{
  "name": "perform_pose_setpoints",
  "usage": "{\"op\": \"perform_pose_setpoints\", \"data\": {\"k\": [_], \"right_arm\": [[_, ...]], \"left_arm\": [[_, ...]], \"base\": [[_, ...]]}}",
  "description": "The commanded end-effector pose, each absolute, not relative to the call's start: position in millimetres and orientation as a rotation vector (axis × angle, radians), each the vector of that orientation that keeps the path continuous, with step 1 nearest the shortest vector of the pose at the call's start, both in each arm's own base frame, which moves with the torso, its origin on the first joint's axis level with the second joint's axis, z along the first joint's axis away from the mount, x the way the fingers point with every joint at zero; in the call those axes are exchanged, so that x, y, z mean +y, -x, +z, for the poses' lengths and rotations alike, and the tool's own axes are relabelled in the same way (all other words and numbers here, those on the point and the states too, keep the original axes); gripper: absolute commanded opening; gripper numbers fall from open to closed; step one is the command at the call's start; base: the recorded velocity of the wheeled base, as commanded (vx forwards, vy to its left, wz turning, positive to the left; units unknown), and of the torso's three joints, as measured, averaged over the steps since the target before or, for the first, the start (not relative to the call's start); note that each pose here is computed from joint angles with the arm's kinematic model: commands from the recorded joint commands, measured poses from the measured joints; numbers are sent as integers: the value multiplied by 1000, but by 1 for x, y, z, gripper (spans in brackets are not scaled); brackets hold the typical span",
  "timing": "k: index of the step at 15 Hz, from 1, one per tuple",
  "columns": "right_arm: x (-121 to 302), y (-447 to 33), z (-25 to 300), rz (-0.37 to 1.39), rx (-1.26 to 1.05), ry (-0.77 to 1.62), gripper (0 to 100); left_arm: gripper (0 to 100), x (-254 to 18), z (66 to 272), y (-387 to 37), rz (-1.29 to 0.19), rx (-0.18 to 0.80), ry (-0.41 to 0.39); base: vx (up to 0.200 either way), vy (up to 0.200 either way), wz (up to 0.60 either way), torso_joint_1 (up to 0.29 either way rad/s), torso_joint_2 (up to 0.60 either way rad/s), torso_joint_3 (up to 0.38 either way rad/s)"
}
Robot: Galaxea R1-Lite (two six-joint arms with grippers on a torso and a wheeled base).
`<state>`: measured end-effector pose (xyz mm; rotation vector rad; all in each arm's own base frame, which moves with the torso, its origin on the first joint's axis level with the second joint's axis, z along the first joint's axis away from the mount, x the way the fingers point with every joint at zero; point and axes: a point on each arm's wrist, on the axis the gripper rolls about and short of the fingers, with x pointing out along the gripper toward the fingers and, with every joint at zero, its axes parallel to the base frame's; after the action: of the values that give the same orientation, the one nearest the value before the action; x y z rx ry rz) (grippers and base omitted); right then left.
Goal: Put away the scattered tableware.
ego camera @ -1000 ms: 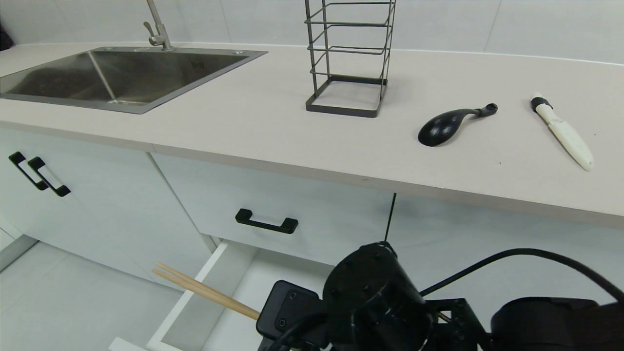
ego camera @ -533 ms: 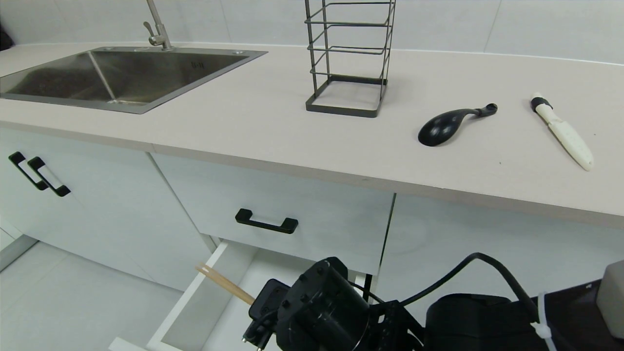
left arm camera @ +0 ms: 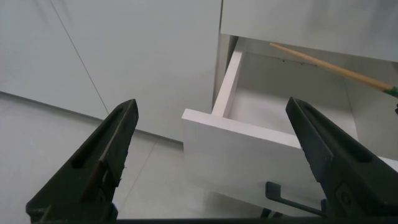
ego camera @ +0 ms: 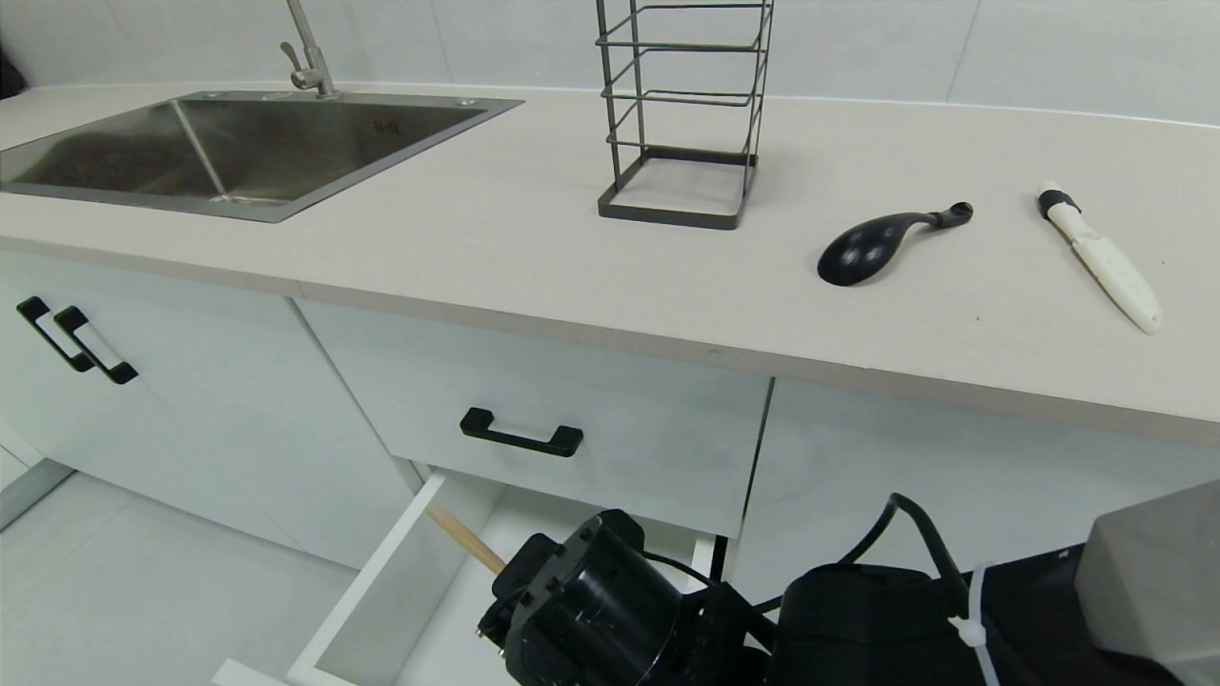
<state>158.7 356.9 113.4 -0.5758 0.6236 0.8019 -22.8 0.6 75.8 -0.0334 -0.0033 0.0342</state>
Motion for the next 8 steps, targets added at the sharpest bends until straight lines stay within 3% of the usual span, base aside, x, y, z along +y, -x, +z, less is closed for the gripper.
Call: {"op": "perform_pose_setpoints", "data": {"k": [1, 8], "right_arm": [[358, -166, 102, 783, 648, 589, 0], [371, -182, 88, 765, 655, 593, 0]], "left_arm": [[100, 1, 76, 23, 34, -4, 34], [100, 1, 76, 23, 35, -4, 34]], "base": [[0, 0, 0, 0, 0, 0], [0, 0, 0, 0, 0, 0]]}}
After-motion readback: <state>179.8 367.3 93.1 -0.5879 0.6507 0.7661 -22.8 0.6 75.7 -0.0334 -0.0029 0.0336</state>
